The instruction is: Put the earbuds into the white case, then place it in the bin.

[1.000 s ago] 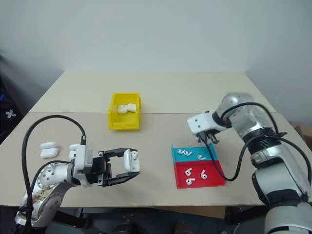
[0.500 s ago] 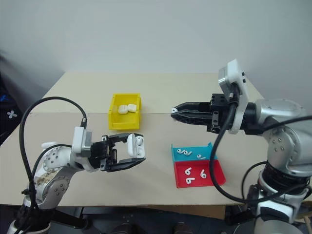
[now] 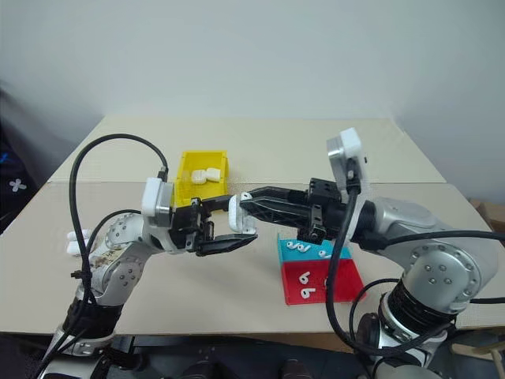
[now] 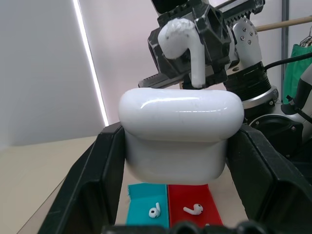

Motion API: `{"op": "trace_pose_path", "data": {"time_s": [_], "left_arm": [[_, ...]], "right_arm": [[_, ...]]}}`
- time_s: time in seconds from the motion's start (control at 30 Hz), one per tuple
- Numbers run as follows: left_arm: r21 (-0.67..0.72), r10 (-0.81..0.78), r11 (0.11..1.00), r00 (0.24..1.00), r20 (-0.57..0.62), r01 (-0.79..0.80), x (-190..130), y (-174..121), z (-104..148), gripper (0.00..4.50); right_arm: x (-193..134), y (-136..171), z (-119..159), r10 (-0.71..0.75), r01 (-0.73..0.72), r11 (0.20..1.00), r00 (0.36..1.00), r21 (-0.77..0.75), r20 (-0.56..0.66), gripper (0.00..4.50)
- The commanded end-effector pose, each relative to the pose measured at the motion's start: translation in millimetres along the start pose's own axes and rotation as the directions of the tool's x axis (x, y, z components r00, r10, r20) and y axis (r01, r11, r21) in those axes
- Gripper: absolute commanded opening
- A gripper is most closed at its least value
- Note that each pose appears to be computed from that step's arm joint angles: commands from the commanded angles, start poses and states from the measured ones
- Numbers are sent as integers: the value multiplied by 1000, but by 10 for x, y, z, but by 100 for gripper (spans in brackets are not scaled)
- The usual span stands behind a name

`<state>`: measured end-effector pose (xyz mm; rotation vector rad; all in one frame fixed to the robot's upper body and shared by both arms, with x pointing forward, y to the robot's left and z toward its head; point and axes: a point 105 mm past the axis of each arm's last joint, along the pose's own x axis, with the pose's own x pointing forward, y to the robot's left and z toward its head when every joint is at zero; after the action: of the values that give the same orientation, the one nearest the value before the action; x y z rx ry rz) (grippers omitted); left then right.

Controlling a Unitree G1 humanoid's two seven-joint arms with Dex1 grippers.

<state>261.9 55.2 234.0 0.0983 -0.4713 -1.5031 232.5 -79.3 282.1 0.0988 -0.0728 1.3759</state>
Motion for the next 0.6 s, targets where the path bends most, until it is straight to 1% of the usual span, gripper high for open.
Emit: {"op": "trace_pose_path", "data": {"time_s": [0.03,0.6], "left_arm": [[34,-14,999,1000,16,13,23,-4,84,280],[46,9,999,1000,15,-9,0,5,93,280]], "right_arm": [[-2,63,29,10,-9,999,1000,-54,14,102],[-6,60,-122,-2,-3,996,999,-92,-46,102]]}}
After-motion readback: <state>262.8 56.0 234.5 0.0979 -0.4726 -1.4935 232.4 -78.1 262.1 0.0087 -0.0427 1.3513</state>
